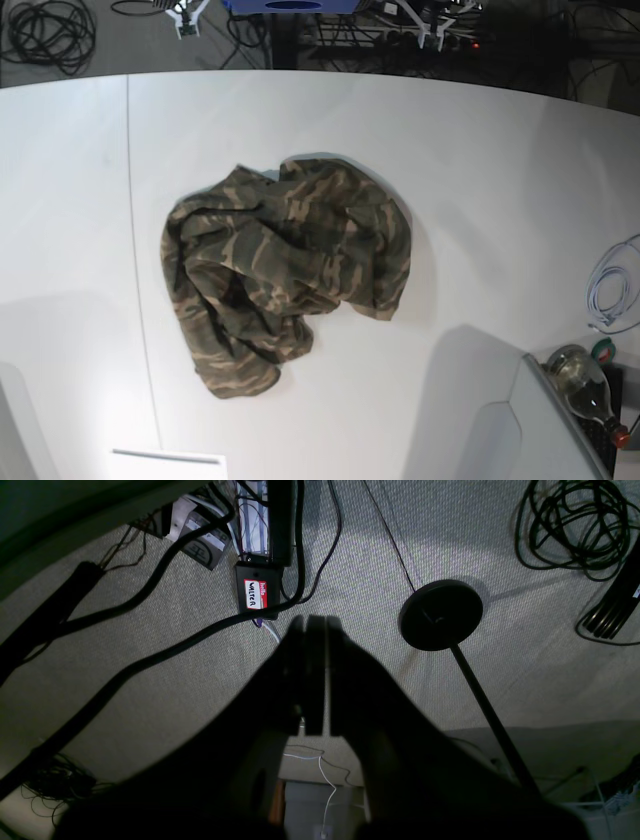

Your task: Layout the t-shirt on the table in an organized manner, then fold the t-shirt properly

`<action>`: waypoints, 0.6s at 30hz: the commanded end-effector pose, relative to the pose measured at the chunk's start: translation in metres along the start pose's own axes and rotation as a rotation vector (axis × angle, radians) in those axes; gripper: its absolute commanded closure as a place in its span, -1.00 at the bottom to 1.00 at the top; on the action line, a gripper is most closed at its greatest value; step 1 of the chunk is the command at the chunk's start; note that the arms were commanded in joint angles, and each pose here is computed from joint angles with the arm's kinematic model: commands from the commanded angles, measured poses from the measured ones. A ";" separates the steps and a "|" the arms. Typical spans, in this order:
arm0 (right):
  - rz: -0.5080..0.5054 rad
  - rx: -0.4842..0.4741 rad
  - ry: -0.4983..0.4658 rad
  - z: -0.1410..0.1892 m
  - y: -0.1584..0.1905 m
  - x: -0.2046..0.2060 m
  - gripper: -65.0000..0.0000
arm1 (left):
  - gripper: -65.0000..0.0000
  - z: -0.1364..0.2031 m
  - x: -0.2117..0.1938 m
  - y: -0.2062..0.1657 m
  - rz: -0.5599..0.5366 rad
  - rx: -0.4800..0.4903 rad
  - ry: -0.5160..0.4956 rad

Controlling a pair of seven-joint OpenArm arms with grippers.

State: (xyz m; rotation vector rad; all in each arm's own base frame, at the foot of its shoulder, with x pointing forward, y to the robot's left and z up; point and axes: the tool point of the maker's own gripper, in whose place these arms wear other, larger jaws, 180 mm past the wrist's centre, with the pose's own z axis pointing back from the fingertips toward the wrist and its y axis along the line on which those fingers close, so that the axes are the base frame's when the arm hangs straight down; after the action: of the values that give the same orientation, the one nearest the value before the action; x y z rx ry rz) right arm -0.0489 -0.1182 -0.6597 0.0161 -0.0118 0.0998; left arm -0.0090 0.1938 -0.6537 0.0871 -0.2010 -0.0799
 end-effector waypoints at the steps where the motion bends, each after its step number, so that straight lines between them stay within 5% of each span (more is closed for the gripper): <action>1: 0.000 -0.013 0.009 0.001 -0.004 -0.007 1.00 | 1.00 0.001 -0.002 0.002 -0.005 0.005 -0.006; 18: 0.001 -0.018 0.011 0.001 -0.007 -0.006 1.00 | 1.00 0.009 -0.012 0.003 -0.013 0.004 -0.051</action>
State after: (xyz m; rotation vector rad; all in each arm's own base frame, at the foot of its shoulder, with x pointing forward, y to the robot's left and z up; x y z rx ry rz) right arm -0.0493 -0.1235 -0.6597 0.0080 -0.0080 0.1042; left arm -0.0126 0.1915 -0.6484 0.0809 -0.2616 -0.0915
